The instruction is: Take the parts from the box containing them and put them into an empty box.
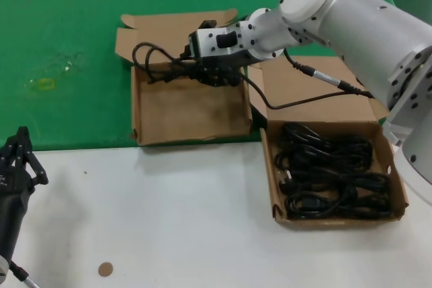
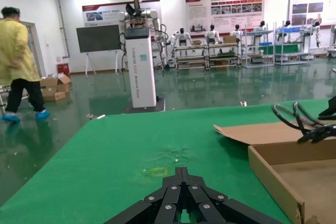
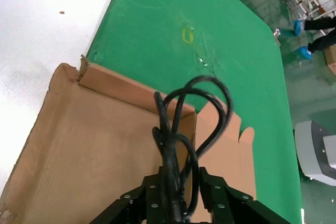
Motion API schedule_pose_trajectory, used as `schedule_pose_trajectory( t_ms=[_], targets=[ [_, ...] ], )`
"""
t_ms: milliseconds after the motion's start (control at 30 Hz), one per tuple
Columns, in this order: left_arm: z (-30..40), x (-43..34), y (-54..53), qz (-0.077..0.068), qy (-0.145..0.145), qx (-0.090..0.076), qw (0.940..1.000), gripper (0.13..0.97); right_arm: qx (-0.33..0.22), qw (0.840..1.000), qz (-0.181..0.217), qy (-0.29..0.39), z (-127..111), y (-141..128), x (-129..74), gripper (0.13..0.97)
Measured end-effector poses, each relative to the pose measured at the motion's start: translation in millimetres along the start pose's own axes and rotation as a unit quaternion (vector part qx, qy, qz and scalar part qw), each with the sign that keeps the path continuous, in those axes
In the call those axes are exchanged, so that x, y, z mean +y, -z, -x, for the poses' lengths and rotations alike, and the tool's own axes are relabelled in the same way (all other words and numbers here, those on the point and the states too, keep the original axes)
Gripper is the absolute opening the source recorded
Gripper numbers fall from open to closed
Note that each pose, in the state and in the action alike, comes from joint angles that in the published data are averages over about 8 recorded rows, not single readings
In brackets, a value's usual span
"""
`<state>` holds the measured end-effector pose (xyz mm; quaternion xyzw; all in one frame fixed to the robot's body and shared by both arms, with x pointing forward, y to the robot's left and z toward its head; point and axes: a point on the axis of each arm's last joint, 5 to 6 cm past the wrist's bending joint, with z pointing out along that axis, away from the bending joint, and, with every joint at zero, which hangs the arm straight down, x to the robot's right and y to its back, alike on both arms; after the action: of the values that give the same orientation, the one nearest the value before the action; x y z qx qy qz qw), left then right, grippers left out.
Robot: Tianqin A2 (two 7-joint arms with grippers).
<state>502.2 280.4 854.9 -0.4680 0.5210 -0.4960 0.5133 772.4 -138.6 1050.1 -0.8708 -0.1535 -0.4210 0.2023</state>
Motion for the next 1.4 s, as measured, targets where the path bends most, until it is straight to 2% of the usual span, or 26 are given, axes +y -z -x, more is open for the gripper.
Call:
schedule_pose_trajectory(
  t_ms=[200, 333, 633, 900, 1000, 1200, 1400],
  targets=[
    [0.0, 0.0, 0.0, 0.0, 0.0, 0.0, 1.0, 0.144, 0.002, 1.0, -0.002, 0.002, -0.9, -0.1, -1.5, 0.31],
    [0.0, 0.0, 0.0, 0.0, 0.0, 0.0, 1.0, 0.144, 0.003, 1.0, -0.005, 0.005, -2.5, 0.9, -2.3, 0.31],
    [0.0, 0.0, 0.0, 0.0, 0.0, 0.0, 1.0, 0.144, 0.003, 1.0, -0.015, 0.01, -12.9, 7.8, -4.9, 0.459],
    [0.0, 0.0, 0.0, 0.0, 0.0, 0.0, 1.0, 0.144, 0.003, 1.0, -0.023, 0.015, -19.9, 13.5, -4.8, 0.671],
    [0.0, 0.0, 0.0, 0.0, 0.0, 0.0, 1.0, 0.144, 0.003, 1.0, -0.023, 0.015, -20.1, 13.8, -4.6, 0.713],
    [0.0, 0.0, 0.0, 0.0, 0.0, 0.0, 1.0, 0.164, 0.005, 0.999, -0.036, 0.0, -8.6, 5.7, -6.3, 0.84],
    [0.0, 0.0, 0.0, 0.0, 0.0, 0.0, 1.0, 0.175, 0.016, 0.997, -0.069, -0.043, 20.8, -12.3, -11.4, 0.865]
  ],
)
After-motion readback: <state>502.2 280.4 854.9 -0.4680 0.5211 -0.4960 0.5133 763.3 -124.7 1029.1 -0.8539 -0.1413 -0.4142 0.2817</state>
